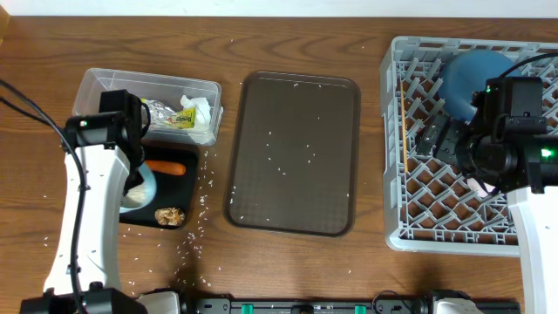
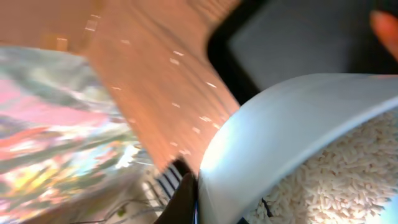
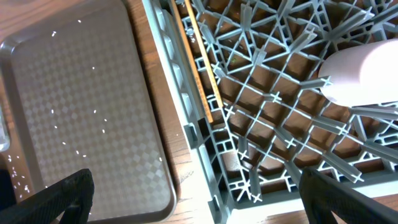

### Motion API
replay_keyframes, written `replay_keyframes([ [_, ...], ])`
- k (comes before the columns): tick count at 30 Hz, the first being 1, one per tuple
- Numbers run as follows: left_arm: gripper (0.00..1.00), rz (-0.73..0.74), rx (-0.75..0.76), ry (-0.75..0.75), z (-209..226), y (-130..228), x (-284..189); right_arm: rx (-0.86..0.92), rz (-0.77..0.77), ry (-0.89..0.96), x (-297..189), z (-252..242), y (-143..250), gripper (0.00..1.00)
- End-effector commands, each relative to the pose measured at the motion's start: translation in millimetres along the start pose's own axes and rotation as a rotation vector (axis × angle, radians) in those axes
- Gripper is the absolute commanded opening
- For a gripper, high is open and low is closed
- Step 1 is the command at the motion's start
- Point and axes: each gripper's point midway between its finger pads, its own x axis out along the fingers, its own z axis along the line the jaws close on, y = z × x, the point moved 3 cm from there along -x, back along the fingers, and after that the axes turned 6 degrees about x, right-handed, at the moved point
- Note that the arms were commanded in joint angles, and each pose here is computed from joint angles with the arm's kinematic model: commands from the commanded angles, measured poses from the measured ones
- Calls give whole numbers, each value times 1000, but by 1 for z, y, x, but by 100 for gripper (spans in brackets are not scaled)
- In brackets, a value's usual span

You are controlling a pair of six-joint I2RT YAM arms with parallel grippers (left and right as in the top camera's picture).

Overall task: Sort waste into correct bins and load items into the dishwasher rack
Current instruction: 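Lift the bowl and tip the rice onto the black tray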

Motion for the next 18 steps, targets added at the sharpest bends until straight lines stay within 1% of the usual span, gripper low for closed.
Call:
replay_keyframes([
  [1,6,-84,-41,-211,21,-18,1,-42,3,-13,0,6,2,99],
  [4,6,-113,-38,-328,26,-26,4,-49,-6,-18,0,7,0,99],
  [7,6,-99,23,-401,21,-32,13,-50,-12,-22,0,8,-1,99],
  [11,6,-65,104,-449,4,-37,28,-49,-14,-23,0,8,-2,99],
  [18,6,-110,212,-515,-27,-47,36,-49,-13,-23,0,8,-2,99],
])
